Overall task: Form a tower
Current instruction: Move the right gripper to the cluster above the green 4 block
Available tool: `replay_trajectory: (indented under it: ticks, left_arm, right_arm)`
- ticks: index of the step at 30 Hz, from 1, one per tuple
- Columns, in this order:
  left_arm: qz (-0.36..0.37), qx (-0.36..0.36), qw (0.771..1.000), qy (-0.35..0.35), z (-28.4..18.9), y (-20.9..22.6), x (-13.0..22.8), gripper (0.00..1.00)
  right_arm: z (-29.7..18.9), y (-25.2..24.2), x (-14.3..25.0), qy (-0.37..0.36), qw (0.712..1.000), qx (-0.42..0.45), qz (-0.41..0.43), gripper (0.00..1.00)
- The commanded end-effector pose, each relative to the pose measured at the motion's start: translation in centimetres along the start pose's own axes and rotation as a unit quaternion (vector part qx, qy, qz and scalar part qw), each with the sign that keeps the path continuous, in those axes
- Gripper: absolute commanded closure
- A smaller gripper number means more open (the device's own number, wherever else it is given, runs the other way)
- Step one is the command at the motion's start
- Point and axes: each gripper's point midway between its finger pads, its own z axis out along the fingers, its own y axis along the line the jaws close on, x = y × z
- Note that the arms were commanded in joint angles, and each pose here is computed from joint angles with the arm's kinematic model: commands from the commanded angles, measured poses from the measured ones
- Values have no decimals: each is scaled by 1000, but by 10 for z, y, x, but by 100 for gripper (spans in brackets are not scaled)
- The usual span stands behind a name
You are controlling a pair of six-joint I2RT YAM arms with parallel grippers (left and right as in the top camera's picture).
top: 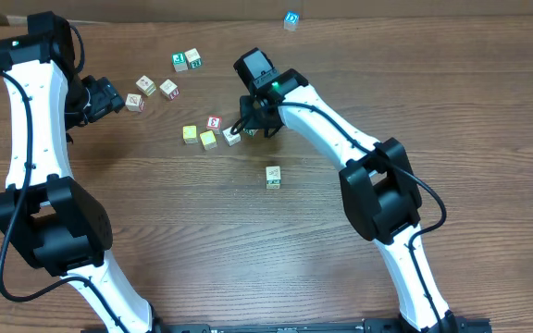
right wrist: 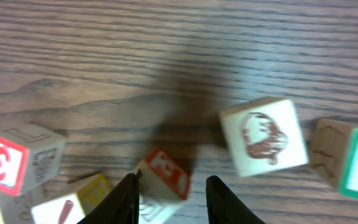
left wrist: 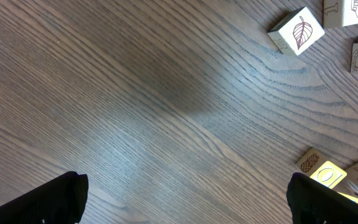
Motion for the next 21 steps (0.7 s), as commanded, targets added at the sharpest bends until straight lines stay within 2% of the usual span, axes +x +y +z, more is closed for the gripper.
replay_trajectory:
  ticks: [1, 6, 11, 16, 21]
  left_arm:
    - [2, 7, 1000, -13, -10, -2, -3, 0]
    - [2, 7, 1000, -13, -10, -2, -3, 0]
    - [2, 7, 1000, -13, -10, -2, -3, 1]
    - [1, 7, 1000, -13, -10, -2, -3, 0]
    - [2, 7, 1000, -13, -10, -2, -3, 1]
  right_arm:
    - [-3, -18, -9, -5, 1000, 17, 9, 67]
    - [-6, -44, -7, 16, 999, 35, 29, 69]
    - [-6, -70, -8, 30, 997, 49, 50, 82]
    - [-1, -80, -5, 35, 996, 55, 57, 82]
    - [6, -83, -8, 25, 997, 52, 59, 75]
